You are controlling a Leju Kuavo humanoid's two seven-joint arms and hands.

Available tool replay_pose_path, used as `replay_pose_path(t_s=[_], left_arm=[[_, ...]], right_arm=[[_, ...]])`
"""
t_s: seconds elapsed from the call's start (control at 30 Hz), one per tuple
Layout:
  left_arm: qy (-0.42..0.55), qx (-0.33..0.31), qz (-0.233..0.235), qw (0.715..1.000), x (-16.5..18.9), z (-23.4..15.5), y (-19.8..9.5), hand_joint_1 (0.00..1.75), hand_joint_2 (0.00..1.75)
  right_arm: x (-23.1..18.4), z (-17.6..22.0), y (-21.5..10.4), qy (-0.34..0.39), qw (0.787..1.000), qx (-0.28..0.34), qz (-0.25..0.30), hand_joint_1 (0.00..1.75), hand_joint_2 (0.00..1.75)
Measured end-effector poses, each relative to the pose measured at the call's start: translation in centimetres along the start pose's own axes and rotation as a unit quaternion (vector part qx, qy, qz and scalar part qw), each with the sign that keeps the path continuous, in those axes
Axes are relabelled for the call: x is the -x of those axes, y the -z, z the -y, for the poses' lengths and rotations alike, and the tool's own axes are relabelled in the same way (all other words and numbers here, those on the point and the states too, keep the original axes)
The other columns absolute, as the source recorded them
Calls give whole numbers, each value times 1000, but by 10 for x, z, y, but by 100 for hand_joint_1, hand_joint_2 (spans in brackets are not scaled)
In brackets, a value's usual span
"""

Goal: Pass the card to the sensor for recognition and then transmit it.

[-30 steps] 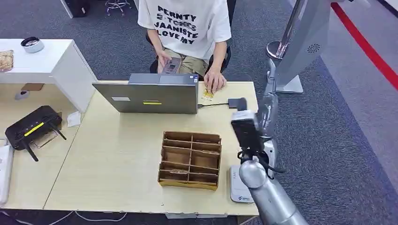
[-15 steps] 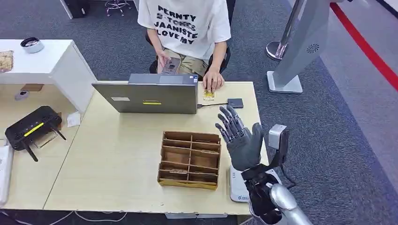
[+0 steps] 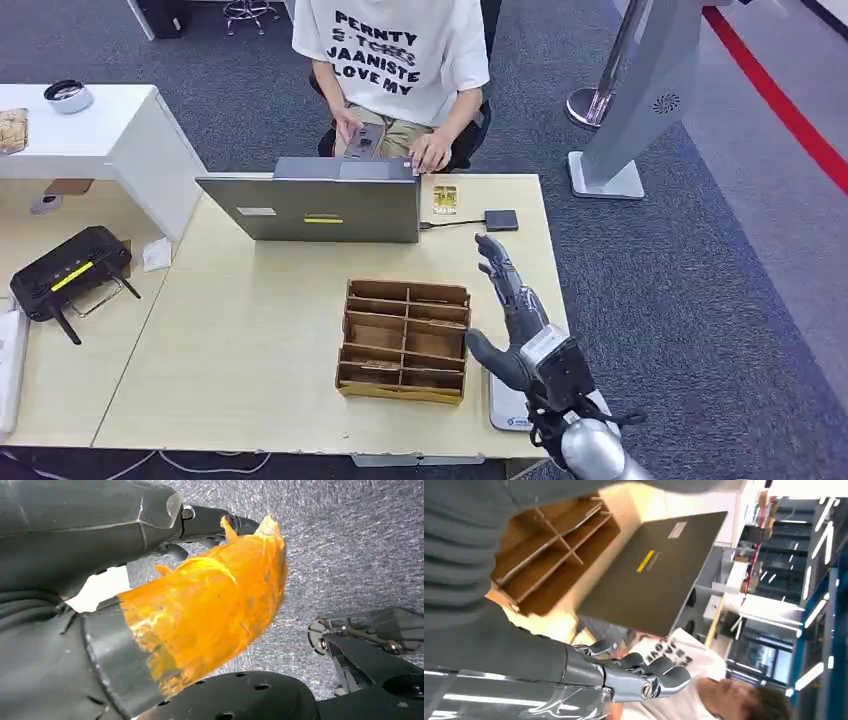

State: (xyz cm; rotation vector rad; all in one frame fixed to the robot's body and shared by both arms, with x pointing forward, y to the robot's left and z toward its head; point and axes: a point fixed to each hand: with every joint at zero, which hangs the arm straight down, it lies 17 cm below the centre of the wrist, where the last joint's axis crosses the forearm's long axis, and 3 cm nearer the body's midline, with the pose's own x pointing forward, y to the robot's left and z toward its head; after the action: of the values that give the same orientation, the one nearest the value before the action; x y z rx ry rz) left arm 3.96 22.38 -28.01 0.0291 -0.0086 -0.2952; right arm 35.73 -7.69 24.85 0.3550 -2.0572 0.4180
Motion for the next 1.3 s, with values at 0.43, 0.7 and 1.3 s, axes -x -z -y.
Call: replay_pose_path(t_s=[0.43, 0.7, 1.3], left_arm=[[-4, 5, 0, 1000, -1, 5, -1, 0, 0], [4, 7, 0, 1000, 0, 6, -1, 0, 0], [9, 10, -2, 1000, 0, 7, -1, 0, 0]], right_arm=[[-11, -15, -2, -263, 963, 10, 55, 175, 175], [-13, -18, -4, -412, 907, 31, 80, 175, 175], [23, -33, 1, -485, 873, 2, 53, 110, 175]])
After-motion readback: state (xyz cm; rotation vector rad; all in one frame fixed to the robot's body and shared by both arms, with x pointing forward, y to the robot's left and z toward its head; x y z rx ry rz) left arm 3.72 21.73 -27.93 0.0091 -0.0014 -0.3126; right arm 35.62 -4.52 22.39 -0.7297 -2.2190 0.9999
